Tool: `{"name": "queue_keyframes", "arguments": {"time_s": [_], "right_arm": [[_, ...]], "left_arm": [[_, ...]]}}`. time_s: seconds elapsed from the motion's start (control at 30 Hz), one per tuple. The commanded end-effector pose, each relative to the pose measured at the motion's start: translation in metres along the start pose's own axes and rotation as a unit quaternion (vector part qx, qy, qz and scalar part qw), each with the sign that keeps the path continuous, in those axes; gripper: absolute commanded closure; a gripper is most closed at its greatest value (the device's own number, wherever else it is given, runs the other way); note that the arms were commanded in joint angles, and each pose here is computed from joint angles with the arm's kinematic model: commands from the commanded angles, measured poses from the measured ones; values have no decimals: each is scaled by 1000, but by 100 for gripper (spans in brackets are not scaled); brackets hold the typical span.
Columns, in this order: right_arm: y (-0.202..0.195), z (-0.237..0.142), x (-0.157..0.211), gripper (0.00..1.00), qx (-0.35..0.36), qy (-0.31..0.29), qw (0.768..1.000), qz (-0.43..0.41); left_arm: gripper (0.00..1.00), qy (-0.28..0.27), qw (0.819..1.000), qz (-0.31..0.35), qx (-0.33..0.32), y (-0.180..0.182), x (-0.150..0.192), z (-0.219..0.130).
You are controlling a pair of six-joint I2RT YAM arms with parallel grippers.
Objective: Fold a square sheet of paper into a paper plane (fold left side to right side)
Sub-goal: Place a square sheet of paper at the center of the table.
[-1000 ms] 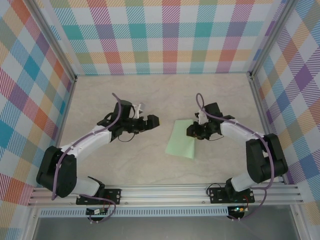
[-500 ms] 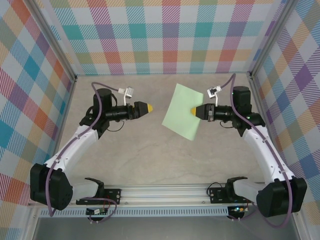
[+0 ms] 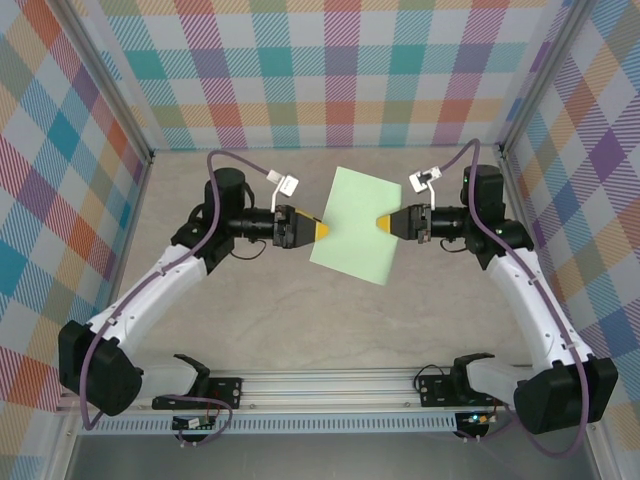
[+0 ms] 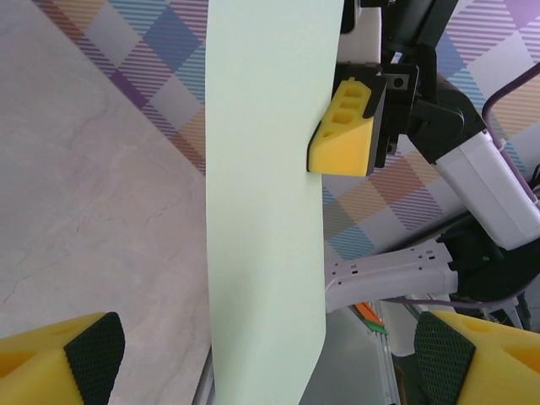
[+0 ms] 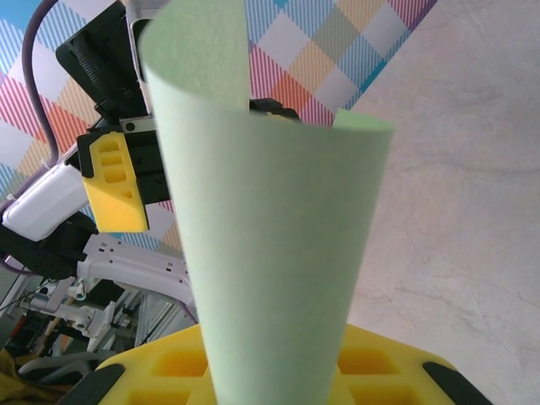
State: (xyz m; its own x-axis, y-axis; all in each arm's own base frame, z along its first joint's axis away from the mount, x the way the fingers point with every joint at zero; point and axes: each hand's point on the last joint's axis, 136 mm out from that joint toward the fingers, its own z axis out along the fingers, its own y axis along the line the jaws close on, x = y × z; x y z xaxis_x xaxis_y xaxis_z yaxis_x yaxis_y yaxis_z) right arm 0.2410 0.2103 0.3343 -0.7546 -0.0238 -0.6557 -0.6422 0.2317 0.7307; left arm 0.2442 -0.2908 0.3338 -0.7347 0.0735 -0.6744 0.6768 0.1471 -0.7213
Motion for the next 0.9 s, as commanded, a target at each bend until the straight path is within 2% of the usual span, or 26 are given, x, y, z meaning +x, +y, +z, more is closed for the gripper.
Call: {"name": "queue_keyframes", "arguments": {"time_s": [0.0,0.1,0.23,0.27,0.33,0.43,0.5,0.67,0.77,0.87], "right_arm": [[16,0,-2,77,-25,6,999,-22],[14,2,-1,77,-24,9,1000,-17],[6,8,1,73,-14,14,1000,-8],[2,8,1,69,-3,14,1000,-4],[-13,7,3,60,39,13,999,5],[-46,2,7,46,126,12,991,37],[-71,-4,11,37,182,11,981,65],[-121,-18,30,11,292,25,949,115],[-144,-27,44,0,342,31,929,140],[-160,-21,56,0,341,20,924,174]], "left_arm": [[11,8,1000,14,3,-4,-2,3],[24,16,1000,9,9,-3,0,9],[65,25,1000,4,13,-2,6,15],[78,24,1000,-3,6,2,8,15],[93,22,999,-22,-11,13,13,16],[100,14,996,-67,-59,41,25,16],[100,12,990,-108,-91,66,38,18],[100,29,955,-239,-173,146,84,26],[100,22,938,-273,-211,183,103,27],[100,26,924,-292,-247,213,116,25]]}}
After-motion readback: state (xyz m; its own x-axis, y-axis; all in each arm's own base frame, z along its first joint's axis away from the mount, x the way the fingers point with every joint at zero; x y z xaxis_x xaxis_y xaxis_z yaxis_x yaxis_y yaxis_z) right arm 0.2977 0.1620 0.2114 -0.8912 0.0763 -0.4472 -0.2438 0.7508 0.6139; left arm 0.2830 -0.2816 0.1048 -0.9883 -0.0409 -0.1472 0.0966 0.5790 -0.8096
